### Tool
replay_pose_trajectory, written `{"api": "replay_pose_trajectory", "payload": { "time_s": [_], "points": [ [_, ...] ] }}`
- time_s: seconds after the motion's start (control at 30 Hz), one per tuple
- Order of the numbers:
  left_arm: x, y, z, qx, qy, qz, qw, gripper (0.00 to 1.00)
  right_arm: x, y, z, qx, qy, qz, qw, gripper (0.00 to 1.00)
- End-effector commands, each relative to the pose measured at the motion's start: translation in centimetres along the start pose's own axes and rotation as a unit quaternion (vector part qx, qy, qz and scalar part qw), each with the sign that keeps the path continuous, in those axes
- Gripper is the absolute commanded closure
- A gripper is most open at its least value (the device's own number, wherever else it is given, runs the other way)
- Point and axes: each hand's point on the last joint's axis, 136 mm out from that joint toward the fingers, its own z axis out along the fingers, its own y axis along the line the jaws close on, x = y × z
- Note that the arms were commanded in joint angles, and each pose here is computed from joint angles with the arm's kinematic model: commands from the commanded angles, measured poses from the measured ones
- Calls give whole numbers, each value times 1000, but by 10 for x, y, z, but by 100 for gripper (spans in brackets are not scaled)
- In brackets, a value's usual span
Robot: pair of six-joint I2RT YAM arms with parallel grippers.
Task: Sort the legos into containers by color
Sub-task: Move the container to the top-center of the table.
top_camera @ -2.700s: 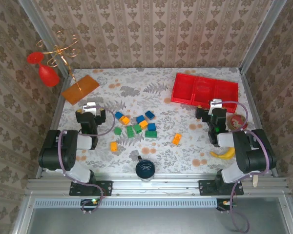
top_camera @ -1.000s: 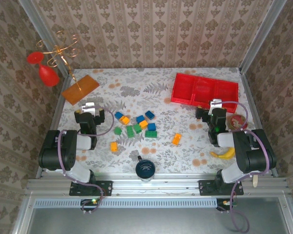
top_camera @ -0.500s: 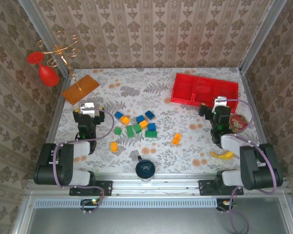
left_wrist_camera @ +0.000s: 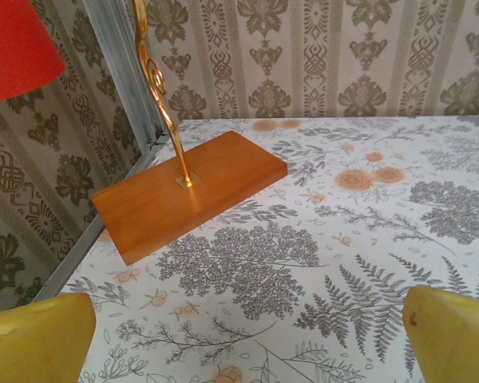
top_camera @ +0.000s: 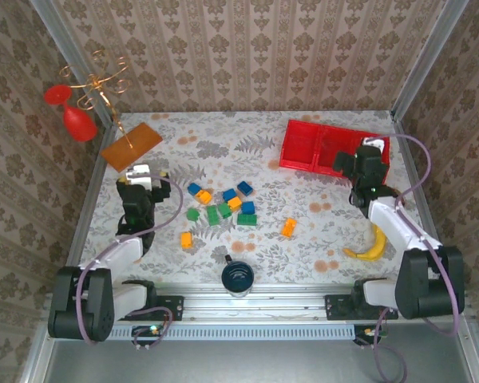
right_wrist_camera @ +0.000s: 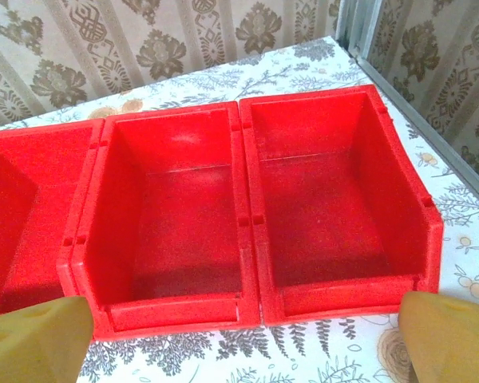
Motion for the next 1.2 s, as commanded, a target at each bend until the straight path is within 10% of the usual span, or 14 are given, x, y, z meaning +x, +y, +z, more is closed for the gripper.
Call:
{"api": "replay_pose_trajectory", "payload": {
  "time_s": [0.0,0.83,1.17],
  "points": [
    [-12,-4,-3,13,1,-40,999,0,21,-1,12,18,89,2,996,5],
    [-9,-7,-2,18,27,-61,998,0,54,5,107,-3,250,46,967,43],
    [-7,-11,4,26,37,-67,997,0,61,35,120,-48,281,28,958,74]
  ]
}}
